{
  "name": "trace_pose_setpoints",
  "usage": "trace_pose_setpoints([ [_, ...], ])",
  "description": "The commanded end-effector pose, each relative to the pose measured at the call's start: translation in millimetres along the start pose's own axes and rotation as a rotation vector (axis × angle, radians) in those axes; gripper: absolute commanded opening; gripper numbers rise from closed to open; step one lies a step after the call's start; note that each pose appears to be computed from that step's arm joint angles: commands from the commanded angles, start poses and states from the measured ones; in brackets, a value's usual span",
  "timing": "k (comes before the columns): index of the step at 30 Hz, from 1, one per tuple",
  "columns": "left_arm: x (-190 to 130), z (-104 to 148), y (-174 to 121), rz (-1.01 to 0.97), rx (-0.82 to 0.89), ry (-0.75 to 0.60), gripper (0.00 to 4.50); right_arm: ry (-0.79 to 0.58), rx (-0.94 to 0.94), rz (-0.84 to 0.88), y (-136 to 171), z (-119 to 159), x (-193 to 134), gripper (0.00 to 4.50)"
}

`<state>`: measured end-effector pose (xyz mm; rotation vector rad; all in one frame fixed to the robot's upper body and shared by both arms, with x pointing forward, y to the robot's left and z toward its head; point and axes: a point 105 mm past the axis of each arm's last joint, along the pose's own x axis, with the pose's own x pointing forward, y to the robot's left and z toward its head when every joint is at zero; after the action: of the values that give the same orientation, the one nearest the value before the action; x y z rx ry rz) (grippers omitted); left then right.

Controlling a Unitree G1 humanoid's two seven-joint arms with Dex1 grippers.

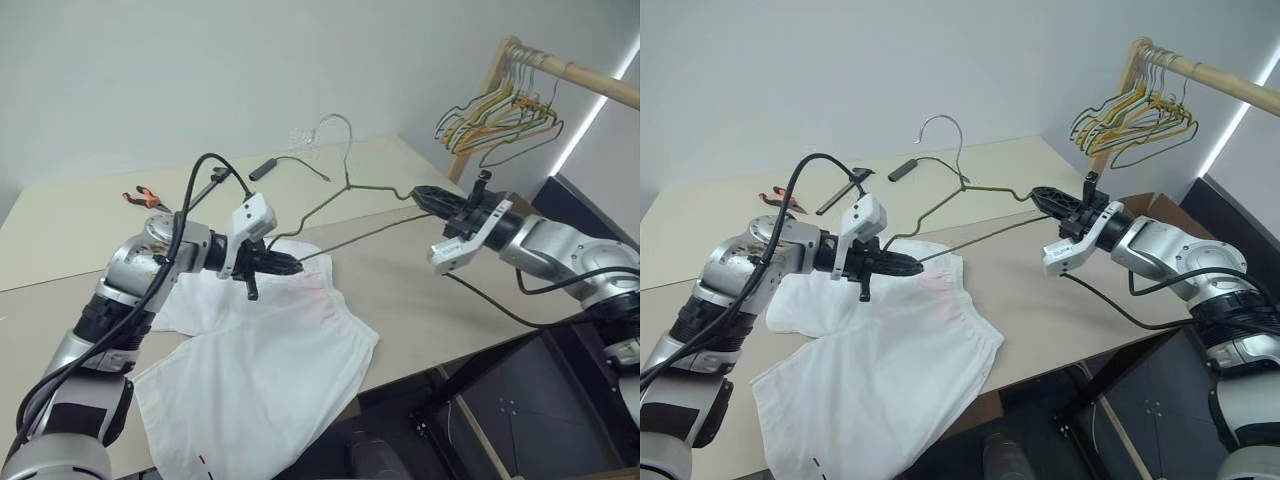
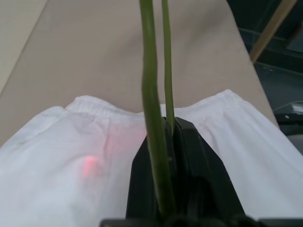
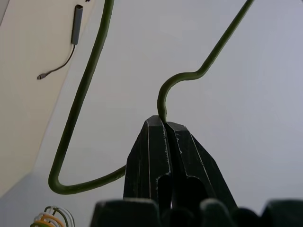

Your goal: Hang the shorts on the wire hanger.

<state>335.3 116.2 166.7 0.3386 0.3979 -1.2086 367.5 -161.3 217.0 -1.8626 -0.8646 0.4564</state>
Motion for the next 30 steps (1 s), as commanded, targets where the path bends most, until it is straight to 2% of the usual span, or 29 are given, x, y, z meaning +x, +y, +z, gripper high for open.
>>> trace_pose_setpoints([
  [1,-4,15,4,0.032,0.071,-0.029,0.12,-0.004,0.053,-0.101,-31,-8,-2,0.54],
  [5,-10,15,11,0.083,0.101,-0.025,0.12,-0.131,0.188,-0.051,-28,12,-9,1.68],
  [10,-19,7,19,0.142,0.231,0.034,0.12,-0.173,0.678,0.178,-21,24,-25,3.35],
  [12,-19,6,18,0.155,0.295,0.044,0.12,-0.142,0.884,0.223,-25,16,-22,3.35],
  [15,-18,0,13,0.134,0.366,0.082,0.12,-0.107,1.028,0.395,-18,9,-17,3.35],
  [19,-16,-1,2,0.099,0.387,0.074,0.12,-0.026,1.030,0.594,2,1,-9,3.35],
  [22,-14,-1,-3,0.088,0.391,0.068,0.12,-0.064,1.070,0.724,8,9,-6,3.35],
  [25,-14,2,-6,0.085,0.389,0.042,0.12,-0.072,1.070,0.811,16,13,-1,2.79],
  [30,-15,4,-9,0.082,0.393,0.029,0.12,-0.089,1.064,0.933,28,19,3,0.98],
])
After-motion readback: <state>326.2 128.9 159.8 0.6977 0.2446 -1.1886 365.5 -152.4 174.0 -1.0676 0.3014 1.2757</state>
